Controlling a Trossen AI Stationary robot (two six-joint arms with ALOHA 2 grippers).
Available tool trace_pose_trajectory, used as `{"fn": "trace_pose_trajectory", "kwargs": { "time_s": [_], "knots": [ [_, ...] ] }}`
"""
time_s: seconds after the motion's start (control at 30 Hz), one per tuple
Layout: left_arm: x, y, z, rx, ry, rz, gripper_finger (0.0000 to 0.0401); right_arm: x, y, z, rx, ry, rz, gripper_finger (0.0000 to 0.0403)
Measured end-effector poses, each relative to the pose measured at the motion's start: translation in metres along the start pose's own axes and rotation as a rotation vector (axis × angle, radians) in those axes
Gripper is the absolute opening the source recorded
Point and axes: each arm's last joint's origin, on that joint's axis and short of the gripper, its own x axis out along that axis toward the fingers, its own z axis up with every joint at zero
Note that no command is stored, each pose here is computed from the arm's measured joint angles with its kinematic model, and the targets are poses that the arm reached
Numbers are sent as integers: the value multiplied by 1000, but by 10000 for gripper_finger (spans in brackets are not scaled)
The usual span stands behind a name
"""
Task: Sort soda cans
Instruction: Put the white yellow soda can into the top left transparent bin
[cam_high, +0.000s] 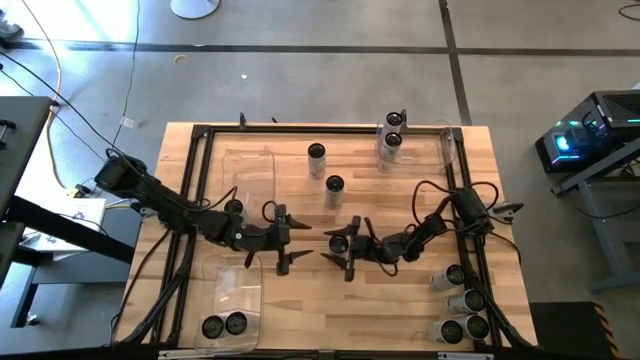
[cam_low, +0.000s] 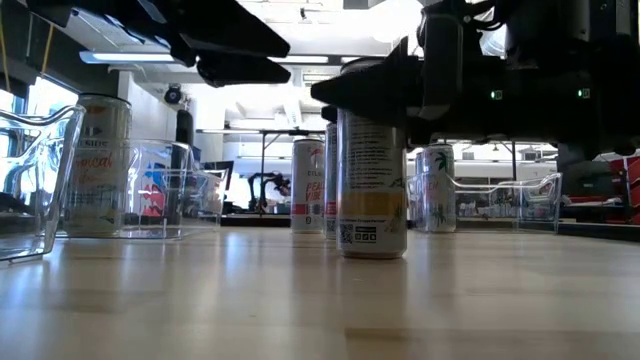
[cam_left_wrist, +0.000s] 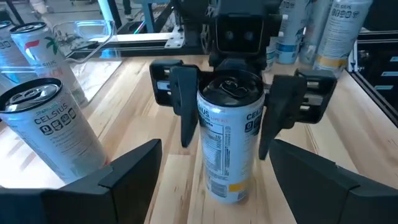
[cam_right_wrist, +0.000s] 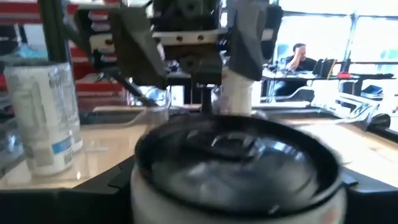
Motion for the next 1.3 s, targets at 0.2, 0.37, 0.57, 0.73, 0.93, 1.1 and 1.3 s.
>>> {"fn": "trace_pose_trajectory", "kwargs": {
  "time_s": [0.2, 0.37, 0.57, 0.73, 0.93, 1.1, 1.3],
  "knots": [
    [0, 0, 0, 0, -1, 0, 294, 0, 0, 9, 17, -45, -13, 279],
    [0, 0, 0, 0, 0, 0, 294, -3, 7, 30, 0, -102, 11, 279],
    [-1, -3, 2, -8, -19, -11, 294, -18, 24, 69, -94, -174, 28, 279],
    [-2, -5, 5, -21, -50, -21, 294, -46, 30, 94, -169, -82, 13, 279],
    [12, -13, 0, 26, -60, -63, 294, -80, 27, 93, -76, 216, 90, 279],
    [40, -23, 3, 97, 6, -54, 294, -87, 18, 74, 24, 428, 20, 279],
    [65, -22, 9, 118, 115, 9, 294, -73, -5, 51, 83, 521, -162, 279]
  ]
}}
